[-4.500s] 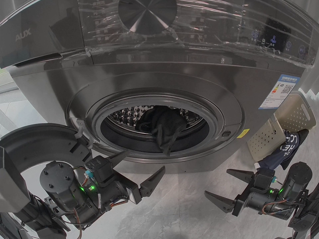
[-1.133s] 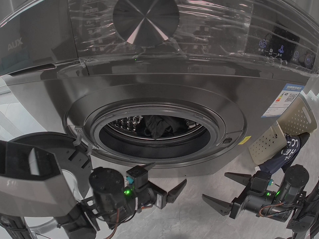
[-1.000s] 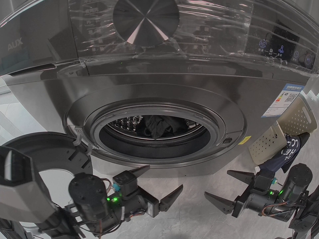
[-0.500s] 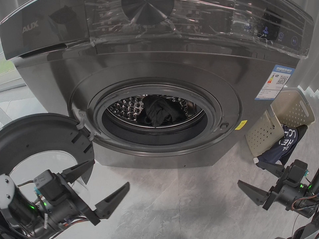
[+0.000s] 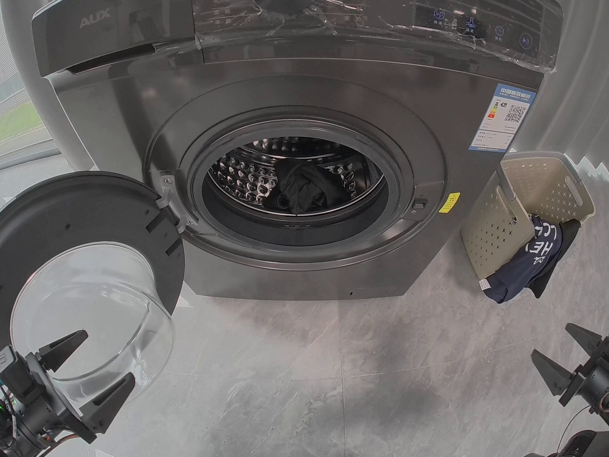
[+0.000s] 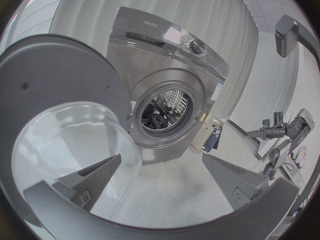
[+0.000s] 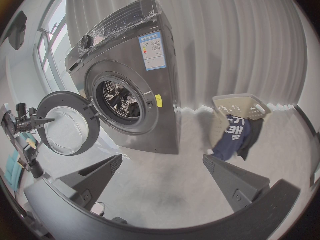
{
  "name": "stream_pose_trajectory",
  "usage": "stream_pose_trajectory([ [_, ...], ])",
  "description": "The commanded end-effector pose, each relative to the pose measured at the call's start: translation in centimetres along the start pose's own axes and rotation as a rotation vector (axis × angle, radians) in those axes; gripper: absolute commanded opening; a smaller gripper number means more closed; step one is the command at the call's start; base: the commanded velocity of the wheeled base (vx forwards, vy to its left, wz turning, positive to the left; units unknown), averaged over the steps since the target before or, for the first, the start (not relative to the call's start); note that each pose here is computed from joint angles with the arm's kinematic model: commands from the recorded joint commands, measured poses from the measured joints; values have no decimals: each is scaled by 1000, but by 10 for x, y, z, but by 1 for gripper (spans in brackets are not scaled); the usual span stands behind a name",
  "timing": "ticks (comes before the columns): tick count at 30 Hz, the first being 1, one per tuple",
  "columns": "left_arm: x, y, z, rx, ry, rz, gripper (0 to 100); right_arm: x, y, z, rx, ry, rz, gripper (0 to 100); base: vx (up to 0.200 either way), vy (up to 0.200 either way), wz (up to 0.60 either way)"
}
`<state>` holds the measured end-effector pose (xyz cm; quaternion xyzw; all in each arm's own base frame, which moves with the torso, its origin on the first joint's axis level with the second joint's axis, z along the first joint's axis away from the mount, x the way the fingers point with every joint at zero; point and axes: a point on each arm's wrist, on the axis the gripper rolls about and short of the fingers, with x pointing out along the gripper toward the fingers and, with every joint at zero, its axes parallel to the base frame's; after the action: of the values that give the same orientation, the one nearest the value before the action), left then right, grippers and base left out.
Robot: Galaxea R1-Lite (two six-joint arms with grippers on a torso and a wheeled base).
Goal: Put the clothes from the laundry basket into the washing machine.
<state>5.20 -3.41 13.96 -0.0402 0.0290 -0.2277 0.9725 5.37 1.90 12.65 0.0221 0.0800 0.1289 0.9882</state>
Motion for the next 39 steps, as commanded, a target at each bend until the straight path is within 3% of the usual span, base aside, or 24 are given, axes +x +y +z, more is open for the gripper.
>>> stream_pose_trajectory([
  [1, -66, 9, -31, 0, -152, 103, 100, -70, -6, -20, -4, -237, -221, 100, 0, 0, 0],
  [5, -76, 8, -50, 14, -122, 191, 100, -76, -4, -28, -1, -271, -274, 100, -150, 0, 0],
  [7, -76, 9, -52, 0, -99, 216, 100, -76, -3, -31, 1, -268, -297, 100, 0, 0, 0],
  [8, -76, 10, -53, -33, -95, 288, 100, -75, -2, -40, 0, -261, -319, 100, 0, 0, 0],
  [10, -76, 11, -55, -65, -87, 351, 100, -72, -3, -56, -8, -230, -330, 100, 0, 0, 0],
  [12, -76, 11, -57, -62, -68, 392, 100, -71, -4, -61, -3, -186, -324, 100, 0, 0, 0],
  [18, -77, 10, -58, -40, -88, 581, 100, -71, -4, -61, -2, -183, -326, 100, 0, -133, 0],
  [19, -78, 8, -58, -24, -101, 583, 100, -71, -4, -61, -2, -183, -326, 100, 0, -200, 0],
  [20, -80, 4, -60, 3, -144, 531, 100, -71, -4, -60, -2, -184, -324, 100, 0, -200, 0],
  [21, -80, 2, -60, 46, -137, 444, 100, -71, -4, -60, -2, -184, -324, 100, 0, -200, 0],
  [22, -80, 2, -60, 70, -131, 426, 100, -71, -4, -60, -4, -184, -324, 100, 0, -200, 0],
  [23, -79, 3, -61, 75, -116, 458, 100, -71, -4, -61, -4, -184, -324, 100, 0, -200, 0],
  [26, -81, 5, -61, 69, -99, 560, 100, -71, -4, -60, -3, -189, -322, 100, 0, -200, 0],
  [30, -81, 2, -62, 1, -103, 418, 100, -71, -3, -62, -19, -172, -312, 100, 0, -200, 0],
  [34, -81, 2, -62, 29, -98, 416, 100, -70, -3, -62, -28, -168, -299, 100, 0, -200, 0],
  [39, -81, 2, -62, 37, -92, 426, 100, -70, -3, -62, -29, -168, -299, 100, 0, -200, 0],
])
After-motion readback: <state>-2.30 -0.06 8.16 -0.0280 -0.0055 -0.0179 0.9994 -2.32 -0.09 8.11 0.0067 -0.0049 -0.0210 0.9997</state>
